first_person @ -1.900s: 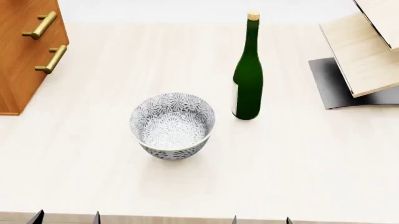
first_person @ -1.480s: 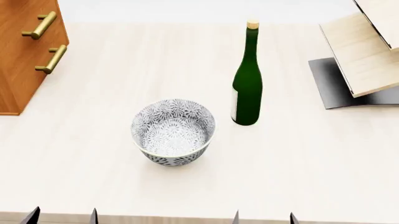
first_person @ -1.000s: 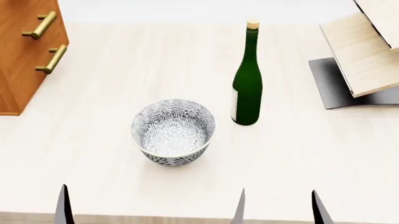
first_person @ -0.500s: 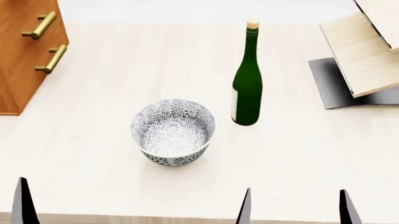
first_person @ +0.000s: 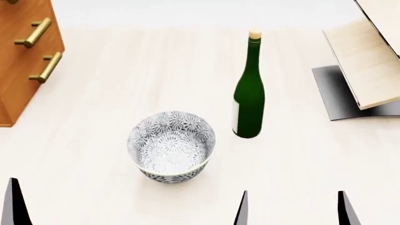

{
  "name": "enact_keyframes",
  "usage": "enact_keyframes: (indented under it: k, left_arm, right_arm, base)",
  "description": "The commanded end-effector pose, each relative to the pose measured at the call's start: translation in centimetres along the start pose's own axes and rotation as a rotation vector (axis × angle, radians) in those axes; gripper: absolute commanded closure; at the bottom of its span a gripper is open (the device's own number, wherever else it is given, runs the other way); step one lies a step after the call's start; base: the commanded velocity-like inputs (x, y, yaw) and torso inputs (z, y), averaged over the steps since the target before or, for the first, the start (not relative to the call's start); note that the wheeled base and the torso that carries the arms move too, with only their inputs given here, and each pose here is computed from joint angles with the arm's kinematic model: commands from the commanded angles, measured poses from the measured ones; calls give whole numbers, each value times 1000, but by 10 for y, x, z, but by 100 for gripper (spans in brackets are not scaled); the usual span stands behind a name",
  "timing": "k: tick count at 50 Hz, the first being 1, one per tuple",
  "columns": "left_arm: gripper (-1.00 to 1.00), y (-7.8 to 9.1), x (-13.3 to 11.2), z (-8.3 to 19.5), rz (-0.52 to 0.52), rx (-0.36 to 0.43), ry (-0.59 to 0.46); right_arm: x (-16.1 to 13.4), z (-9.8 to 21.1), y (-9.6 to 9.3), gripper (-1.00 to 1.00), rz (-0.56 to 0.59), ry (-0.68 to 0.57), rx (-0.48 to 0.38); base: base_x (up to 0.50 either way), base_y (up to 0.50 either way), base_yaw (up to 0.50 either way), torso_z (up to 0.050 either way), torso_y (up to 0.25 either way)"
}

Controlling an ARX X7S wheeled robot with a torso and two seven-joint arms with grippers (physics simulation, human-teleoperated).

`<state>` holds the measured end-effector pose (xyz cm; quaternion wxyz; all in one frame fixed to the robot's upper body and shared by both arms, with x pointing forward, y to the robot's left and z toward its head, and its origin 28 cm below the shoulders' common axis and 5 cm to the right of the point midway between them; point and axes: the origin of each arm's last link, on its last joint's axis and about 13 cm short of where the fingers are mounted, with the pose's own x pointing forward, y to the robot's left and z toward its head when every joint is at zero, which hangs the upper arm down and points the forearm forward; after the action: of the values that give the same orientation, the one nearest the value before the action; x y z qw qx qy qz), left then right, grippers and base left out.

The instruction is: Put the wine bottle on the wine rack.

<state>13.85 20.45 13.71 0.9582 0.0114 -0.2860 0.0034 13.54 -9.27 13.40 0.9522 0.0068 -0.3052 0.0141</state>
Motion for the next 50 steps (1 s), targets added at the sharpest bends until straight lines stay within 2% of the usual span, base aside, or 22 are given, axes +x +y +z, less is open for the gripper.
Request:
enact_keyframes:
  k: [1, 50]
  left_arm:
    - [-100, 0, 0, 0, 0, -2, -2]
    - [-100, -1, 0, 1, -6, -14, -1]
  right_arm:
    - [0, -1, 0, -100, -1, 3, 0]
    - [1, -5, 1, -100, 4, 30, 6]
  base:
    - [133, 0, 0, 0, 0]
    - [131, 0, 0, 0, 0]
